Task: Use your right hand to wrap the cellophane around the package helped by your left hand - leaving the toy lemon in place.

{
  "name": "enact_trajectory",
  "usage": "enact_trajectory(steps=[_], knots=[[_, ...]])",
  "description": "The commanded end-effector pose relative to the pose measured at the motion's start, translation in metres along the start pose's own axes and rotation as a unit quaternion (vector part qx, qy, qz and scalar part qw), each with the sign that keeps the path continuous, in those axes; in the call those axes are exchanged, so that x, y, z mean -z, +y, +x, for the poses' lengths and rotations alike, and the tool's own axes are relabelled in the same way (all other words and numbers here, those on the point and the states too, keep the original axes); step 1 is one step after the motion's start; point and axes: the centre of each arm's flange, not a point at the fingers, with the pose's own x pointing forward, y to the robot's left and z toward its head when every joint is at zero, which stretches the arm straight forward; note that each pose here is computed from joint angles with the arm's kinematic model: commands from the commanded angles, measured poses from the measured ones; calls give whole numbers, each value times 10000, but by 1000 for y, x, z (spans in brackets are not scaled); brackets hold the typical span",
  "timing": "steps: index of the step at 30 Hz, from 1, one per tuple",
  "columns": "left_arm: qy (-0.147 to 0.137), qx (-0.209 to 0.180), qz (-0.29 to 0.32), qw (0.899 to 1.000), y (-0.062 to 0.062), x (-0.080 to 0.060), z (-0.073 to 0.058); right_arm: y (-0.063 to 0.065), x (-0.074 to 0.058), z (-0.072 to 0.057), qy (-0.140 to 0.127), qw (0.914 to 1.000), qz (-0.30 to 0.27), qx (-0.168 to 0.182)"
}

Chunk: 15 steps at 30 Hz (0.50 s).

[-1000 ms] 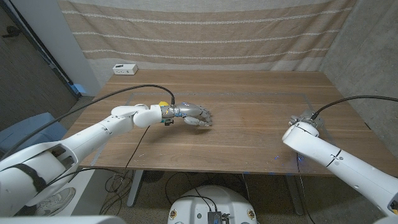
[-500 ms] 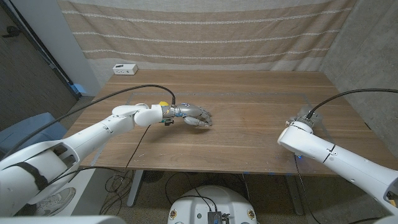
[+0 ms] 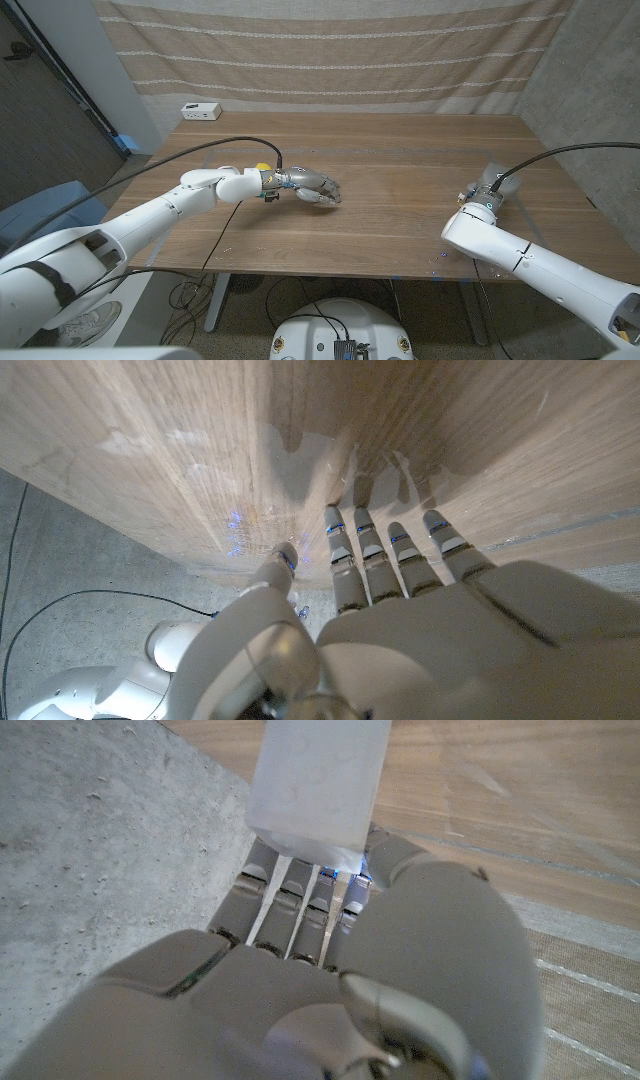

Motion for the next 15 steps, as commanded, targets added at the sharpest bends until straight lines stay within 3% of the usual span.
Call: enact_trajectory(steps=[1, 8, 15], knots=[[-2, 97, -19, 10000, -1, -3, 0, -26, -16, -21, -740, 9943, 340, 689], [28, 104, -66, 9999, -4, -5, -4, -42, -27, -28, -1158, 9908, 344, 615], [63, 96, -53, 9999, -5, -5, -7, -50, -39, -38, -1635, 9840, 488, 509]])
